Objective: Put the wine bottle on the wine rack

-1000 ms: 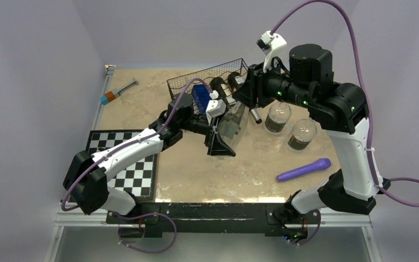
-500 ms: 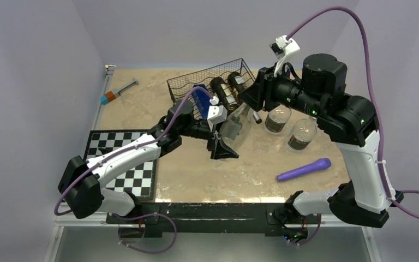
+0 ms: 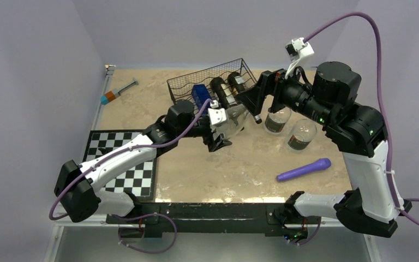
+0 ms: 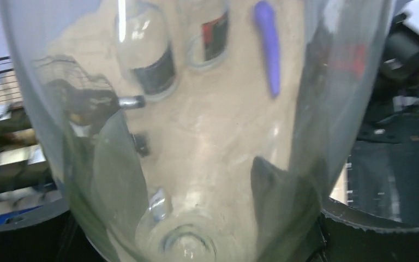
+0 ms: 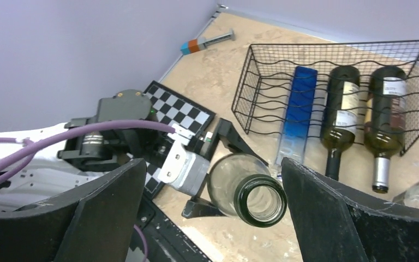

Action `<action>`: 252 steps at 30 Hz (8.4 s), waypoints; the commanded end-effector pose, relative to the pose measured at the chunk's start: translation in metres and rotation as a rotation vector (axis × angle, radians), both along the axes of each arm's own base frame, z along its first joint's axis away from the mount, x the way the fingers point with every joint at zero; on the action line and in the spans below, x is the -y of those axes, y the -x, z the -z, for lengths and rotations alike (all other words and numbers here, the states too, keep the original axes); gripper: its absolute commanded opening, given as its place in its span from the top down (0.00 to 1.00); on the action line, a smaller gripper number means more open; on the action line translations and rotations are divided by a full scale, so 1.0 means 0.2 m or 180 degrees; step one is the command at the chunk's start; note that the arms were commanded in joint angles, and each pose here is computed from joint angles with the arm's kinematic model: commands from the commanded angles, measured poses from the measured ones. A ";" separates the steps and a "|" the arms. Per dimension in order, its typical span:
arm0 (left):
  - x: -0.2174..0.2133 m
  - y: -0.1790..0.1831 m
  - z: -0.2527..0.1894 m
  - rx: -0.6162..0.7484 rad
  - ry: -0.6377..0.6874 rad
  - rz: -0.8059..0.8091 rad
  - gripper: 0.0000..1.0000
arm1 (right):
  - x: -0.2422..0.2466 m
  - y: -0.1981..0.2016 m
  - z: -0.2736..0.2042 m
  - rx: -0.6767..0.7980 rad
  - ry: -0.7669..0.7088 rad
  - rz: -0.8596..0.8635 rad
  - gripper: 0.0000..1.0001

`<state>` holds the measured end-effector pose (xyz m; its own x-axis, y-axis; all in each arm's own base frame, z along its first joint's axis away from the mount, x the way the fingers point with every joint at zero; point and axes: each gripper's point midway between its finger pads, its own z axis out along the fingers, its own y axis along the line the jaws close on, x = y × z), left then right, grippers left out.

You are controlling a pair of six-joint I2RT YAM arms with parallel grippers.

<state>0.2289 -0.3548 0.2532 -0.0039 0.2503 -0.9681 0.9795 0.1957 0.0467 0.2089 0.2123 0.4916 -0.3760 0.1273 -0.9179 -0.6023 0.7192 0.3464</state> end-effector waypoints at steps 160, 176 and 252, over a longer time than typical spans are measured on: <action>-0.23 -0.41 -0.37 0.4439 -0.1230 -0.0195 0.01 | 0.09 -0.25 0.34 -0.0161 0.1033 0.0618 1.00; -0.48 -0.26 -0.73 0.2614 0.0289 -0.1479 0.01 | -0.02 -0.26 0.46 -0.0220 0.0857 0.0402 1.00; -0.86 -0.74 0.22 -0.2641 0.0328 -0.3891 0.25 | -0.50 -0.35 1.40 -0.0155 0.0104 -0.0193 1.00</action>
